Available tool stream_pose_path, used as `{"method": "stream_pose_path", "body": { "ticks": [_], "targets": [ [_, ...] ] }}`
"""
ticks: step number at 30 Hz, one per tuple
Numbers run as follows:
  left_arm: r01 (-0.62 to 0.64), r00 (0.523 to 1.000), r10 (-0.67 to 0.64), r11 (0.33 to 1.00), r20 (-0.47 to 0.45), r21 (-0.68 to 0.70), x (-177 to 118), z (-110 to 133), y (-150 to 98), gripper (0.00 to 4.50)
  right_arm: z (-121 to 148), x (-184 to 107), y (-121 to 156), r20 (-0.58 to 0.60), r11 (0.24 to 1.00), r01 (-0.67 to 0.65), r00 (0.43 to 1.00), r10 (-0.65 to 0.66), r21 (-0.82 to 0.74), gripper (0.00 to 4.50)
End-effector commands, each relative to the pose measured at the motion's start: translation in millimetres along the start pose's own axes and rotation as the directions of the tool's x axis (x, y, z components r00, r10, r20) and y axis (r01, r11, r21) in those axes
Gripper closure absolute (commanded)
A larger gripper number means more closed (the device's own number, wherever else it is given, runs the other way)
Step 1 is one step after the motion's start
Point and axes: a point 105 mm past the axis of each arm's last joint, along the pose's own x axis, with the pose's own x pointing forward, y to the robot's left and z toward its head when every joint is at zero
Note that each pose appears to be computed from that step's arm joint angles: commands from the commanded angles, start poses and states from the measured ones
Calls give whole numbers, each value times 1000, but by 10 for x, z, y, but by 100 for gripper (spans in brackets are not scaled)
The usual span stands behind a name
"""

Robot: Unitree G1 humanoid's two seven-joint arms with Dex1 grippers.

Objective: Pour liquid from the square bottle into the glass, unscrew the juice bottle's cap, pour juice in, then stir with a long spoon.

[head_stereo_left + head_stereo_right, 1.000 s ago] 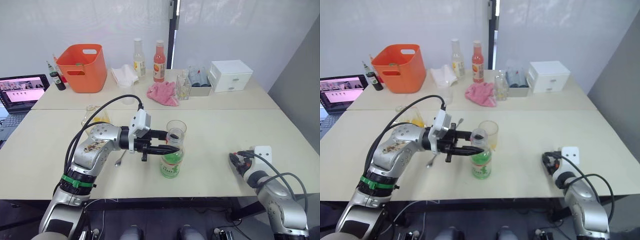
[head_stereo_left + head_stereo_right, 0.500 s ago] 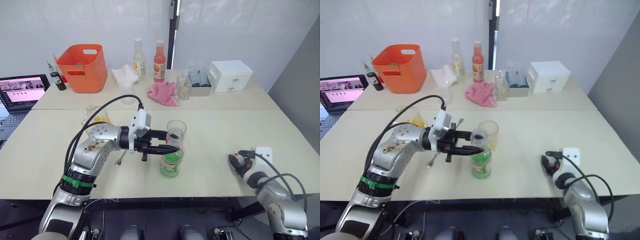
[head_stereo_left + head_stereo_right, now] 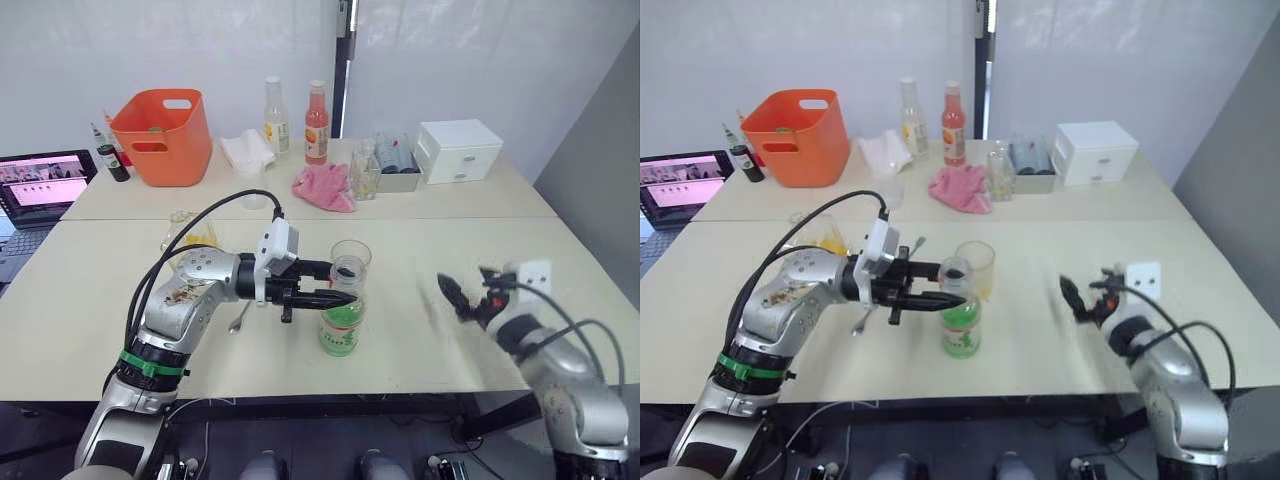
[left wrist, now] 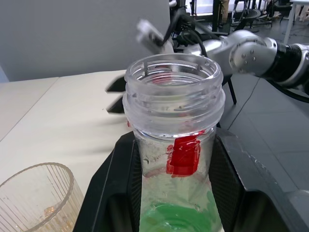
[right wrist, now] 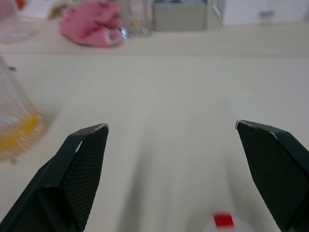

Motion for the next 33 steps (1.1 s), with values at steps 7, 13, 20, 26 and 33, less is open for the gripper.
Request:
{"method": "stream_pose_path", "body": {
  "ticks": [7, 13, 20, 26, 33],
  "targets": [
    [-78, 997, 77, 997, 14, 3, -285, 120, -6, 303, 473, -148, 704, 3, 866, -500, 866, 500, 30, 3],
    [-171, 985, 171, 985, -28, 15, -596, 187, 50, 303, 360, -193, 775, -76, 823, -567, 819, 568, 43, 3],
    [-290, 953, 296, 953, -68, 92, -842, 253, 266, 303, 312, -144, 772, -88, 823, -566, 819, 567, 40, 3],
    [-364, 925, 380, 904, -29, 225, -765, 375, 571, 303, 298, -98, 846, -95, 819, -572, 814, 573, 37, 3],
    [-407, 897, 441, 809, 18, 424, -447, 347, 904, 303, 339, -40, 877, -91, 846, -533, 841, 533, 27, 3]
  ]
}}
